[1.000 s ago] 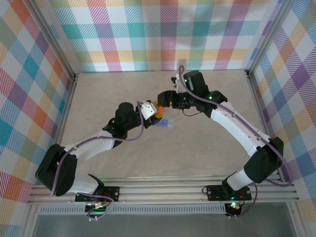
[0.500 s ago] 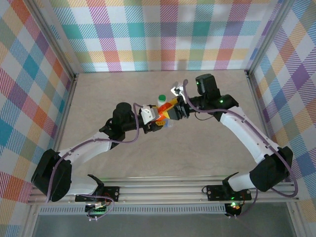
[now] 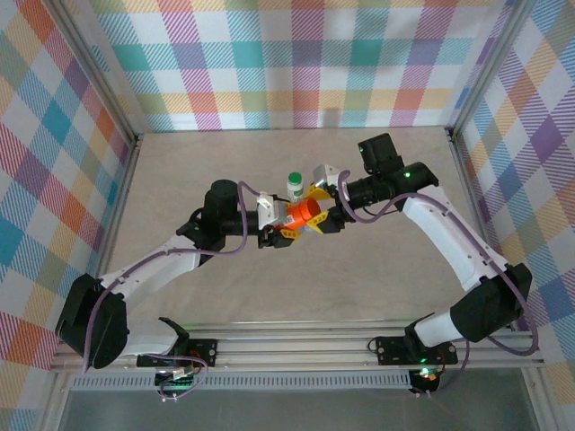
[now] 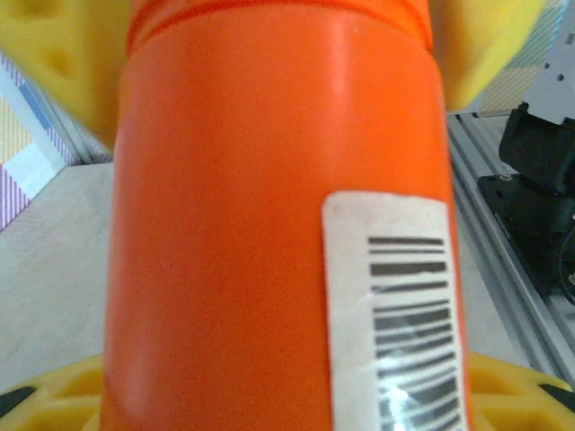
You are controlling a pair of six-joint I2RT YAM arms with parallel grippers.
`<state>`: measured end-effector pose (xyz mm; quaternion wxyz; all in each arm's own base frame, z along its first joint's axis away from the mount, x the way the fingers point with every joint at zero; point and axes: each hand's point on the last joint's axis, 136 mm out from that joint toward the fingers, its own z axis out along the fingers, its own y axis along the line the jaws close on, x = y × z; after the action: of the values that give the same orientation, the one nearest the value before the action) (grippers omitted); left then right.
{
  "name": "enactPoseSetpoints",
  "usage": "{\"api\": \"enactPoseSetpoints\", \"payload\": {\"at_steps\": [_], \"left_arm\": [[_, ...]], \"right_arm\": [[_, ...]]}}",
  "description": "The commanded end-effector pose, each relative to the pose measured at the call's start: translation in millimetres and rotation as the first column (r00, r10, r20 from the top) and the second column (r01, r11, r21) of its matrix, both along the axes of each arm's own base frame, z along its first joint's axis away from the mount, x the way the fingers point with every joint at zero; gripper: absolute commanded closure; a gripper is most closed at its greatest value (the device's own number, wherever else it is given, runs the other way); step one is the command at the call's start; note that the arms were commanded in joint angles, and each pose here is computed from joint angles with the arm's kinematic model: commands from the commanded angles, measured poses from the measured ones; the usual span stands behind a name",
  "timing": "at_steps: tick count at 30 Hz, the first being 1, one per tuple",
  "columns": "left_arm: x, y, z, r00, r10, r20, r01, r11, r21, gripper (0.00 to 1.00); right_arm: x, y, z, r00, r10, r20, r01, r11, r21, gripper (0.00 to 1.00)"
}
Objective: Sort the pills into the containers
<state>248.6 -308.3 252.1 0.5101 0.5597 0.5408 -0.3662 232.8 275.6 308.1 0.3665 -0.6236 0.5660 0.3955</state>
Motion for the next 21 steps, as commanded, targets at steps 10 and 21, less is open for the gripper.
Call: {"api": "enactPoseSetpoints", "payload": {"at_steps": [10,21], "left_arm": [[25.1,5.0,2.5,0.992,0.114,0.048,-0.113,0.993,-0.018,0.81],[86.3,18.6,12.9,0.895,0.43,0.116,-0.419,0.901,-0.112,0.81]], "right_arm": [[39.8,-12.1,66.4,0.917,-0.392,-0.076,0.399,0.908,0.131,0.04],[117.5,-24.2,36.0,0.228,-0.672,-0.705,0.864,0.473,-0.172,0.12]]}}
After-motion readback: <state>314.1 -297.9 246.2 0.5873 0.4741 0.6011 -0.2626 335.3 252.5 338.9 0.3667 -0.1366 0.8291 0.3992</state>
